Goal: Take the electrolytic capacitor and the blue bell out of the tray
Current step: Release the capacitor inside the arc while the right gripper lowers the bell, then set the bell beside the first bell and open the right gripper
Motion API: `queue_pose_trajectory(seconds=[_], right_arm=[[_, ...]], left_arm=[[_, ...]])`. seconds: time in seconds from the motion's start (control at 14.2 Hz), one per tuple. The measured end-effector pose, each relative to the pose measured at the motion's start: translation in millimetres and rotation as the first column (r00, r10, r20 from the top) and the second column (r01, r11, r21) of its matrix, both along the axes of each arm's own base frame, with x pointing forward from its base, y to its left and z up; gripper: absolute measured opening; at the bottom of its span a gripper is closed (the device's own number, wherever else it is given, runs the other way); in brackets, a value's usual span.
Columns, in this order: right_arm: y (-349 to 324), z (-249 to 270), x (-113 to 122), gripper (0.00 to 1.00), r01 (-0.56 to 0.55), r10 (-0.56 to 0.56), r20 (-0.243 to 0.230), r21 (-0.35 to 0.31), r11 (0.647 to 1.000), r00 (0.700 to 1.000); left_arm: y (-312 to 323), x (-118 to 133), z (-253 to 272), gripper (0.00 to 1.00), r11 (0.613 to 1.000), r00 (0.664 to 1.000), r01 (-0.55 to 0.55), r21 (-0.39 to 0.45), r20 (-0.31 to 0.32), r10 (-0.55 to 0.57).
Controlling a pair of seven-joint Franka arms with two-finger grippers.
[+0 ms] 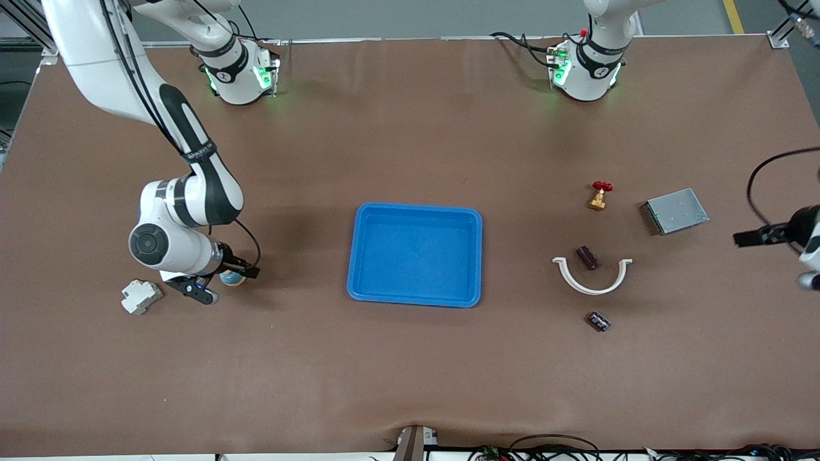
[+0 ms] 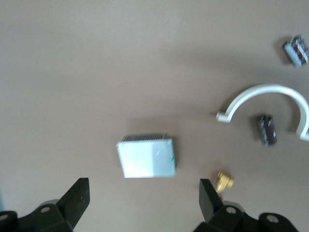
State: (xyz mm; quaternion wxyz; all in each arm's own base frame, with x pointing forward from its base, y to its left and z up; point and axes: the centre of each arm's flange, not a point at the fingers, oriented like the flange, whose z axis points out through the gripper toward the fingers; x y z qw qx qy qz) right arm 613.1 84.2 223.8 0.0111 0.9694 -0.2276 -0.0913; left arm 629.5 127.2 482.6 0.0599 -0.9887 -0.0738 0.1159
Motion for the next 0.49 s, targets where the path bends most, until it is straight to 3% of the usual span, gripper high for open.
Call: queue_pose_trajectory(seconds=[0.21,0.49], right_arm=[[30,49,1,1.0,0.053,-0.053,-0.025,-0.021,0.998,0.998],[86,101,-5,1.0,0.083,-0.082,0.021,-0.029,0.996,0.996]], left_arm=[[-5,-28,47,1.0,0.999,0.999,0.034,0.0,-0.034,-0.034],[-31,-58,76,1.0,0.997,0.999,0.048,-0.057,-0.021,-0.049]])
